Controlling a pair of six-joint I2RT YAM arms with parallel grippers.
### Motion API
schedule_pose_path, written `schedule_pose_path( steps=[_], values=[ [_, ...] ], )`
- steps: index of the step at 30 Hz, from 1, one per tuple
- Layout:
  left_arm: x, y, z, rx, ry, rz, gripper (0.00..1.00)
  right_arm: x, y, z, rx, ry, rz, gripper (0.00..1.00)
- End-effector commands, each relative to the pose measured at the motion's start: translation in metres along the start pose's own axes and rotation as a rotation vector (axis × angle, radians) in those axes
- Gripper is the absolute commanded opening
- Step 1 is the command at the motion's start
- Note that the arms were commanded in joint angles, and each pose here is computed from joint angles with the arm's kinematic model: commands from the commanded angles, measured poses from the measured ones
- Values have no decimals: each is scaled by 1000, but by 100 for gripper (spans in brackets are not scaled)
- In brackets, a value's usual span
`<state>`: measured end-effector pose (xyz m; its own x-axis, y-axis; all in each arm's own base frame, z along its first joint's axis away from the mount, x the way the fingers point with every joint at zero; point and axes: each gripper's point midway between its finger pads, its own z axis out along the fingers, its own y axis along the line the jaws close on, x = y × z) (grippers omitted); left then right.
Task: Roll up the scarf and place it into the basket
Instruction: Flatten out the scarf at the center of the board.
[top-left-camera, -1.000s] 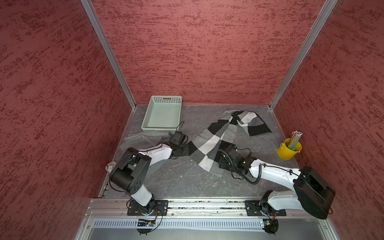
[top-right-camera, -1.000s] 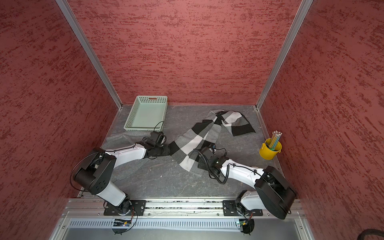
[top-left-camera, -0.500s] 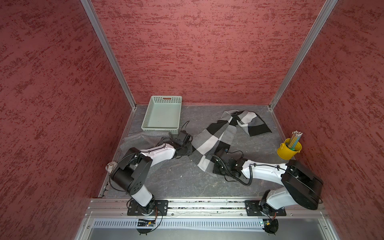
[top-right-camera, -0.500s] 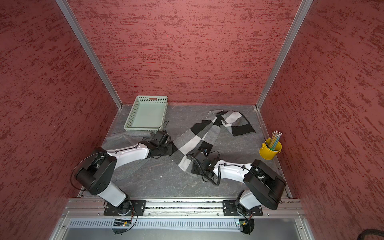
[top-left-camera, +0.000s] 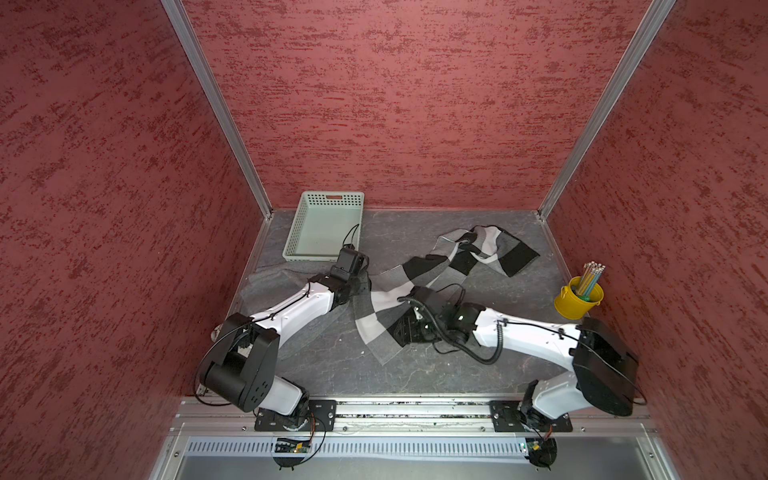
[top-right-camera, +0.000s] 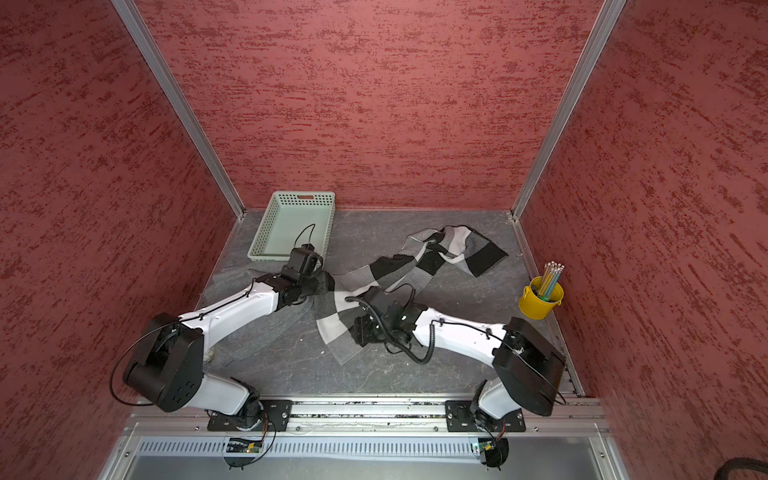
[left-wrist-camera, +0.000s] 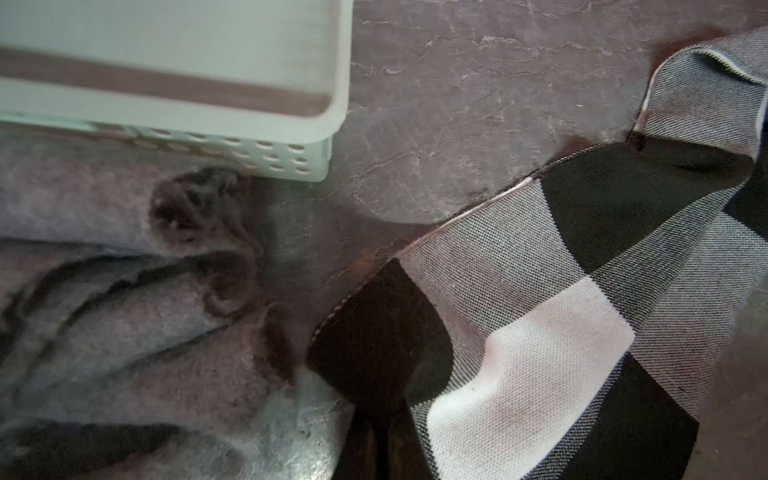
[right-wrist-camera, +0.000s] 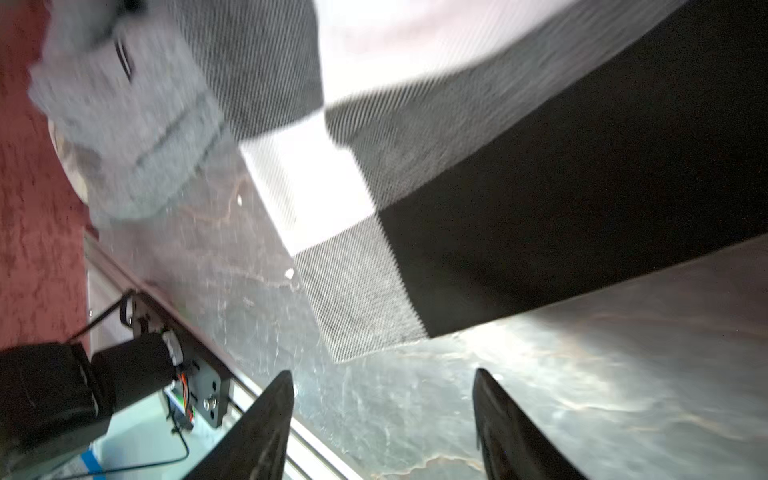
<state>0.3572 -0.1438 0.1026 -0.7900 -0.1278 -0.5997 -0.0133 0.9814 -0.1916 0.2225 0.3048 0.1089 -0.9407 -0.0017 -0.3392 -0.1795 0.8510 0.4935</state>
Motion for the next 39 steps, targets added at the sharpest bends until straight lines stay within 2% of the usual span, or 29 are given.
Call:
schedule_pose_path(
  steps=[1, 5, 8, 10, 12, 14, 19, 23, 28, 33, 37, 39],
  values=[
    [-19, -4, -12, 5, -62, 16, 0, -54, -61, -47, 236, -172, 14, 72],
    [-26, -2, -31, 13, -108, 13, 0, -127, -124, -93, 429, -391, 66, 79],
    [-34, -4, -47, 33, -151, 17, 0, -183, -162, -115, 508, -515, 110, 80],
    [-40, -6, -57, 42, -177, 29, 0, -211, -194, -112, 562, -537, 161, 81],
    [-44, -3, -66, 31, -202, 27, 0, -234, -230, -115, 615, -560, 231, 93],
    [-47, -1, -73, 26, -221, 26, 0, -253, -256, -112, 609, -569, 272, 98],
    [-49, 1, -82, 24, -243, 23, 0, -304, -311, -127, 690, -625, 327, 98],
    [-47, 3, -83, 23, -245, 15, 0, -341, -348, -127, 797, -608, 335, 93],
    [-41, 3, -80, 15, -228, 13, 0, -348, -390, -113, 866, -539, 426, 87],
    [-35, 1, -78, 31, -227, -1, 0, -336, -400, -98, 817, -511, 462, 77],
    [-32, 0, -76, 37, -217, 16, 0, -329, -403, -81, 786, -459, 455, 77],
    [-33, 0, -77, 35, -219, 23, 0, -329, -403, -74, 762, -454, 454, 81]
  ],
)
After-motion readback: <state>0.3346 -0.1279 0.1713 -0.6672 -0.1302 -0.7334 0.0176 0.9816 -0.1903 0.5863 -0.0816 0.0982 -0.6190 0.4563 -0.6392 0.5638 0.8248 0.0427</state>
